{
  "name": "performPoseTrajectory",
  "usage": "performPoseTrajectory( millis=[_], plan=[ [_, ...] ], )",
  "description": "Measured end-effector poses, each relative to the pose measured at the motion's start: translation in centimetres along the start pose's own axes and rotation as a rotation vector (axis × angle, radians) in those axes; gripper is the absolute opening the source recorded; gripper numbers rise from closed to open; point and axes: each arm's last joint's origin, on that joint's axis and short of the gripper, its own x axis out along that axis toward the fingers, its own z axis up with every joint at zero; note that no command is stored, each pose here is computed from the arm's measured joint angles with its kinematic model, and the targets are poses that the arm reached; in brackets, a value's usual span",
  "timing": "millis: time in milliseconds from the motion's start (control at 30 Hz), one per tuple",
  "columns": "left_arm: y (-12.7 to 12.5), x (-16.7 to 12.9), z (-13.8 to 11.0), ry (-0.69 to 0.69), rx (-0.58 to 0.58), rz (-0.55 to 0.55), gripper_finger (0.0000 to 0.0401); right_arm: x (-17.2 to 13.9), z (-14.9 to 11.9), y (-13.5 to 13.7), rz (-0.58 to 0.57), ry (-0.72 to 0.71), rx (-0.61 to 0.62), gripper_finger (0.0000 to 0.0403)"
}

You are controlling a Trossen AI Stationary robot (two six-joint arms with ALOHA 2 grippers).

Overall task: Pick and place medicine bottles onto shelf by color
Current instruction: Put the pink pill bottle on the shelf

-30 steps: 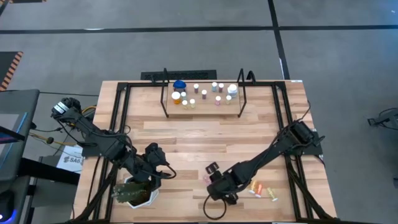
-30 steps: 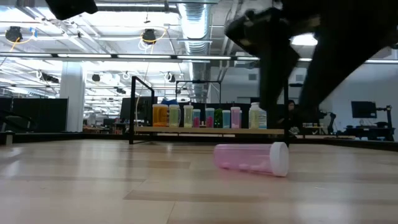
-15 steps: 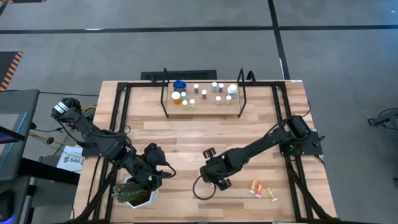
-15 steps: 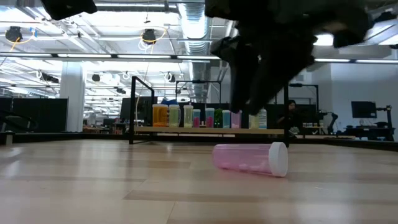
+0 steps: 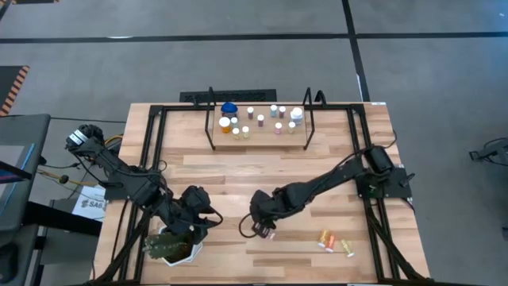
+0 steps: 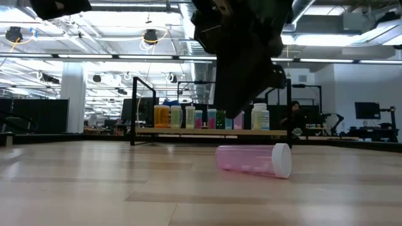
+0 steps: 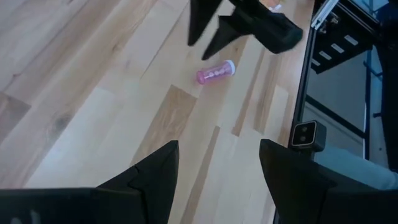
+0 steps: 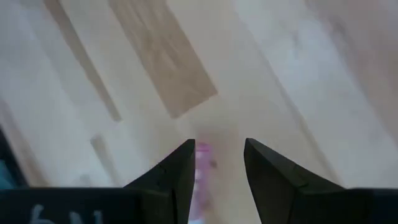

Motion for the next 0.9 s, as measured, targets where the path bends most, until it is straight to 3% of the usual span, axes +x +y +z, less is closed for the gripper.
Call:
performPoseTrajectory(
  millis=[333, 433, 567, 767, 833, 900],
  plan=[
    [0.0, 0.0, -0.1, 0.016, 0.003, -0.003, 0.0210, 0.6, -2.3, 1.9, 0.024, -0.008, -0.030, 0.0132],
    [0.0, 0.0, -0.1, 0.016, 0.003, -0.003, 0.0210, 0.6, -2.5, 1.9, 0.018, -0.004, -0.134, 0.0134],
    [0.0, 0.0, -0.1, 0.016, 0.002, -0.003, 0.0210, 0.5, -2.8, 2.1, 0.019, -0.005, -0.528, 0.0141],
    [0.0, 0.0, -0.1, 0.016, -0.017, -0.003, 0.0210, 0.0, -5.1, 2.7, 0.017, 0.064, -1.599, 0.0144],
    [0.0, 0.0, -0.1, 0.015, -0.040, -0.002, 0.0210, 0.0, -5.4, 2.9, 0.027, 0.066, -1.812, 0.0142],
    [0.0, 0.0, 0.0, 0.010, -0.060, 0.001, 0.0210, 0.1, -5.3, 2.8, 0.024, 0.065, -1.925, 0.0141]
  ],
)
